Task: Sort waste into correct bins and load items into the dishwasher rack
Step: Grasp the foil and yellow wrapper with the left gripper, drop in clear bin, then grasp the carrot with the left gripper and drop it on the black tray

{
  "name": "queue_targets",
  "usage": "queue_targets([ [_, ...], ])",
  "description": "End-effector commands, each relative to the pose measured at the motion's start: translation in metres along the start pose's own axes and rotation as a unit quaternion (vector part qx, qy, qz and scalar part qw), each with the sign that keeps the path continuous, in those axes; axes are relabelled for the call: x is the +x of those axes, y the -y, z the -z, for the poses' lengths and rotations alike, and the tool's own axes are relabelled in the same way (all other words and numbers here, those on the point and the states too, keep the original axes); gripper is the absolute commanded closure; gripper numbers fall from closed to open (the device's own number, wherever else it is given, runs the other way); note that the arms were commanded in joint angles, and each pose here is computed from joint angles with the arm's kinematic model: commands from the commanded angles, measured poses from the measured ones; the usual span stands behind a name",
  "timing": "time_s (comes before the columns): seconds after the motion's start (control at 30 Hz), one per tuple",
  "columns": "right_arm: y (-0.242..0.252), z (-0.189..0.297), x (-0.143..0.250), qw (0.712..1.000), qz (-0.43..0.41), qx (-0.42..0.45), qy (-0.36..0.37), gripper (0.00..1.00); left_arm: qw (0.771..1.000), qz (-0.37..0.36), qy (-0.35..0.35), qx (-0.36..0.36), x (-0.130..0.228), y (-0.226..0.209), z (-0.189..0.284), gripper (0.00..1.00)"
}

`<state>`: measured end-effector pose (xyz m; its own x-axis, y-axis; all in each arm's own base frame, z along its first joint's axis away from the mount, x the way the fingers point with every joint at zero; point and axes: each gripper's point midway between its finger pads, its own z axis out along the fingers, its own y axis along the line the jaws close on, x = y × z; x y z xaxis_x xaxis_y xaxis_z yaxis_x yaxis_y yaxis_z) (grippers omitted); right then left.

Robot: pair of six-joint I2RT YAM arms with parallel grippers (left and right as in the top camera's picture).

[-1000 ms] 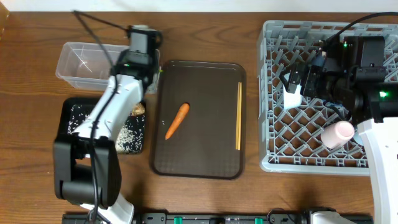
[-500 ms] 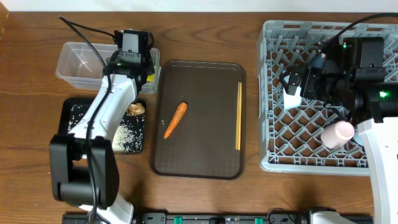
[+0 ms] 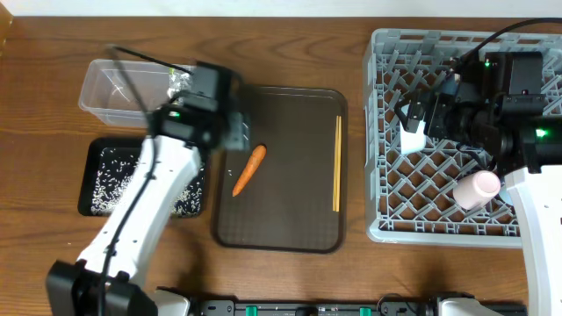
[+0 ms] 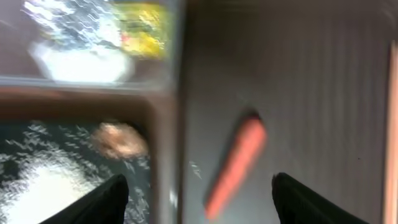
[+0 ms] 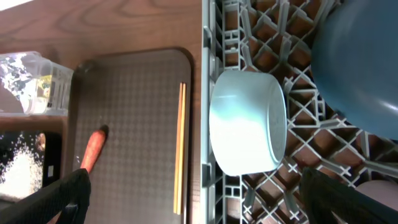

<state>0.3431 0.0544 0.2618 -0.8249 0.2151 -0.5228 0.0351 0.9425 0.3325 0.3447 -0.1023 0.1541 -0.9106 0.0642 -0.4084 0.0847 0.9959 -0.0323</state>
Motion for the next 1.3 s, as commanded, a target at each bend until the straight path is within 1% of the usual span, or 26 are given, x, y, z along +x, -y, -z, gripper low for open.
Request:
queue_targets([
  [0.0, -0.001, 0.001, -0.004, 1.0, 0.004, -0.002, 0.008, 0.01, 0.994, -0.079, -0.065, 0.03, 0.041, 0.028, -0.023, 0.26],
  [0.07, -0.002, 0.001, -0.006, 1.0, 0.005, -0.004, 0.013, 0.01, 0.989, -0.119, -0.084, 0.032, 0.059, 0.038, -0.038, 0.26],
  [0.13, -0.002, 0.001, -0.008, 1.0, 0.006, -0.005, 0.016, 0.01, 0.986, -0.142, -0.085, 0.018, 0.069, 0.04, -0.053, 0.26],
  [0.27, -0.002, 0.001, -0.009, 1.0, 0.007, -0.005, 0.018, 0.01, 0.987, -0.147, -0.063, -0.029, 0.068, 0.027, -0.081, 0.26],
  [0.33, -0.002, 0.001, -0.008, 1.0, 0.006, -0.005, 0.017, 0.01, 0.987, -0.145, -0.064, -0.034, 0.07, 0.023, -0.095, 0.26],
  [0.47, -0.002, 0.001, -0.006, 1.0, 0.006, -0.005, 0.013, 0.01, 0.985, -0.142, -0.084, -0.04, 0.077, 0.018, -0.118, 0.3],
  [0.57, -0.003, 0.001, -0.006, 1.0, 0.006, -0.005, 0.013, 0.01, 0.983, -0.153, -0.091, -0.04, 0.08, 0.018, -0.129, 0.36],
  [0.73, -0.003, 0.001, -0.006, 1.0, 0.004, -0.005, 0.013, 0.01, 0.983, -0.151, -0.099, -0.015, 0.084, 0.026, -0.131, 0.46],
  [0.8, -0.003, 0.001, -0.007, 1.0, 0.005, -0.005, 0.014, 0.01, 0.983, -0.151, -0.1, -0.014, 0.085, 0.027, -0.131, 0.54],
  [0.9, -0.003, 0.001, -0.007, 1.0, 0.006, -0.006, 0.014, 0.01, 0.983, -0.151, -0.099, -0.014, 0.084, 0.027, -0.131, 0.72],
  [0.97, -0.003, 0.001, -0.007, 1.0, 0.006, -0.006, 0.014, 0.01, 0.983, -0.151, -0.1, -0.014, 0.085, 0.027, -0.131, 0.78],
  [1.1, -0.004, 0.001, -0.007, 1.0, 0.006, -0.006, 0.014, 0.01, 0.985, -0.139, -0.098, -0.015, 0.084, 0.026, -0.122, 0.78],
  [1.27, -0.004, 0.001, -0.007, 1.0, 0.007, -0.006, 0.014, 0.01, 0.99, -0.113, -0.08, -0.013, 0.076, 0.024, -0.086, 0.78],
])
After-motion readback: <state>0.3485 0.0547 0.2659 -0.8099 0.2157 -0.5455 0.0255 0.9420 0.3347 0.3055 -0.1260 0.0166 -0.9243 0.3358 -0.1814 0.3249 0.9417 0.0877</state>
